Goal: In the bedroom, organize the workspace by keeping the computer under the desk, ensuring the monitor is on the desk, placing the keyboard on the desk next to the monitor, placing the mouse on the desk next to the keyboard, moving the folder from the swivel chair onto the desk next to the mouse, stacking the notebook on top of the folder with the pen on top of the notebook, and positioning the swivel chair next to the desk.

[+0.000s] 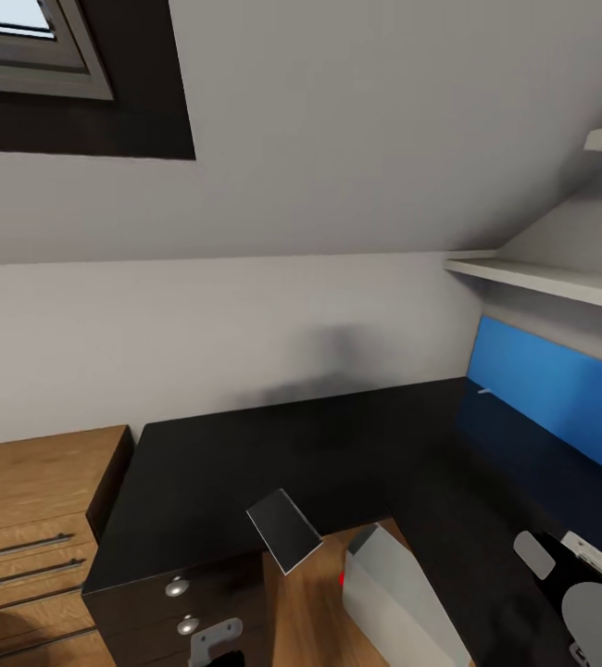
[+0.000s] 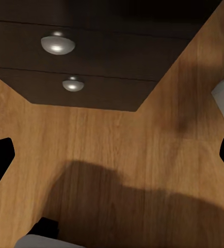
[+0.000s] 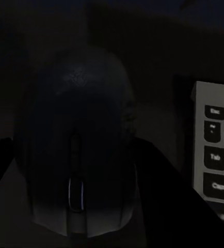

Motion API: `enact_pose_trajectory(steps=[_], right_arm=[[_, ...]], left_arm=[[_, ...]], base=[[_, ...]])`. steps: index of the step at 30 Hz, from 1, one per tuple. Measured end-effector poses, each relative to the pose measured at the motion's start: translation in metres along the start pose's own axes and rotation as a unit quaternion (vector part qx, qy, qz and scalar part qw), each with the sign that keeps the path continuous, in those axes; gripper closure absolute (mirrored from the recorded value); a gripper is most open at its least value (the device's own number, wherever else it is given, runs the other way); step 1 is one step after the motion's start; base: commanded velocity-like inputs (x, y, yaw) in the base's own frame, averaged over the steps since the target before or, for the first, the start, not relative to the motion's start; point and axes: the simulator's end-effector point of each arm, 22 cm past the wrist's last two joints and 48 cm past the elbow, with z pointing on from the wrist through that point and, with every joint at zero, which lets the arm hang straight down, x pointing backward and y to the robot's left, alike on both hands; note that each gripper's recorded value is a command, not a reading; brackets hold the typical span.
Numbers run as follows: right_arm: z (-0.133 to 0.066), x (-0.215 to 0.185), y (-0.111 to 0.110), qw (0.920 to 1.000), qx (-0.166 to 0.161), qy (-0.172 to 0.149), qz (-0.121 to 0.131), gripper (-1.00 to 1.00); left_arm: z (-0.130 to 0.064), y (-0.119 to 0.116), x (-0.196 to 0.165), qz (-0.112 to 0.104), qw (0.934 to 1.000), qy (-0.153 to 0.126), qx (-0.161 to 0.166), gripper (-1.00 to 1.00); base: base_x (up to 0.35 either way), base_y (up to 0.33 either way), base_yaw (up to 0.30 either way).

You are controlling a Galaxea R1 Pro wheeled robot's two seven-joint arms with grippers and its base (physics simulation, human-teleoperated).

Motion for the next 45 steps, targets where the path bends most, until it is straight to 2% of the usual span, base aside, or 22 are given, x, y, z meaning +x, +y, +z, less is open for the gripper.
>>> enact_pose_trajectory(steps=[7, 11, 13, 33, 45], right_arm=[[0.006, 0.003, 0.0, 1.0, 0.001, -0.003, 0.008, 1.0], [0.012, 0.005, -0.005, 0.9992, 0.008, -0.001, 0.039, 1.0], [0.014, 0.007, -0.006, 0.9991, 0.009, -0.001, 0.042, 1.0], [0.033, 0.023, -0.002, 0.9989, 0.009, -0.002, 0.046, 1.0], [0.033, 0.023, -0.002, 0.9989, 0.009, -0.002, 0.046, 1.0]], left_arm=[[0.007, -0.001, 0.003, -0.001, 1.0, 0.0, 0.001, -1.0], [0.012, -0.001, 0.005, -0.001, 1.0, 0.0, 0.001, -1.0], [0.014, -0.001, 0.006, -0.001, 1.0, -0.001, 0.001, -1.0], [0.037, -0.001, 0.018, -0.001, 1.0, -0.001, 0.002, -1.0], [0.037, -0.001, 0.018, 0.0, 1.0, 0.0, 0.002, -1.0]], base=[[0.0, 0.0, 0.0], [0.0, 0.0, 0.0], [0.0, 0.0, 0.0], [0.0, 0.0, 0.0], [0.0, 0.0, 0.0]])
